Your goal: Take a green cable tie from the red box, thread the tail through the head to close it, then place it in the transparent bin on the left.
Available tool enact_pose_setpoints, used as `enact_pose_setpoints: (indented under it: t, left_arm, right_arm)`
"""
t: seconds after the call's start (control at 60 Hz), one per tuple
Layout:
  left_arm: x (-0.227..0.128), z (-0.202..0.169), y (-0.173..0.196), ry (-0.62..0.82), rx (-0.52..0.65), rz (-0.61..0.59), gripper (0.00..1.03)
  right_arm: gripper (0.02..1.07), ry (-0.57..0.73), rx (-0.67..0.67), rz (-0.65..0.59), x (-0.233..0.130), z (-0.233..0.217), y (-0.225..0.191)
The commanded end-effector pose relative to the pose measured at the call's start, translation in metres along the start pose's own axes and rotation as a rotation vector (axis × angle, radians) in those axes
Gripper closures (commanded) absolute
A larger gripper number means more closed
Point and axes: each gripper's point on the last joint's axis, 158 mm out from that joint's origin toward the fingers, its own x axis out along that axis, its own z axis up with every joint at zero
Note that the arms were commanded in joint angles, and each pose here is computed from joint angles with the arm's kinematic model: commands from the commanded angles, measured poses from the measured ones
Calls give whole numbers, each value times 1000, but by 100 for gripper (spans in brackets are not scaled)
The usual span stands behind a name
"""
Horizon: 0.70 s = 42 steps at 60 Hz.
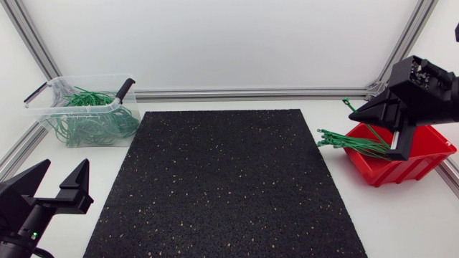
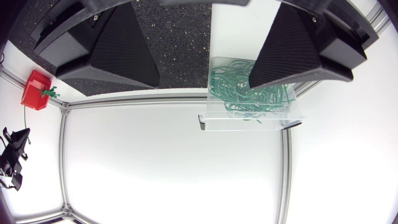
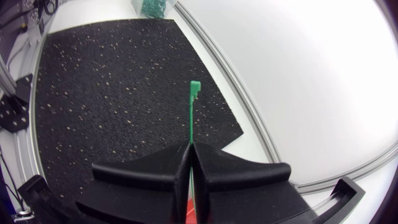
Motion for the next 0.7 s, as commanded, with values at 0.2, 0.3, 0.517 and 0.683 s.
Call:
enact_pose_setpoints:
  t: [0.2,0.3,0.517,0.683]
  left_arm:
    - [2,-27,1,71,-10,4,3]
    - [2,-26,1,65,-5,4,3]
    - [2,-24,4,91,0,12,3]
    - [4,-23,11,131,-4,36,3]
  right_arm:
    - [101,-22,152,178,-9,31,21]
    - [101,-25,170,235,-4,41,37]
    - [101,29,200,372,19,56,72]
    - [101,73,220,494,38,70,110]
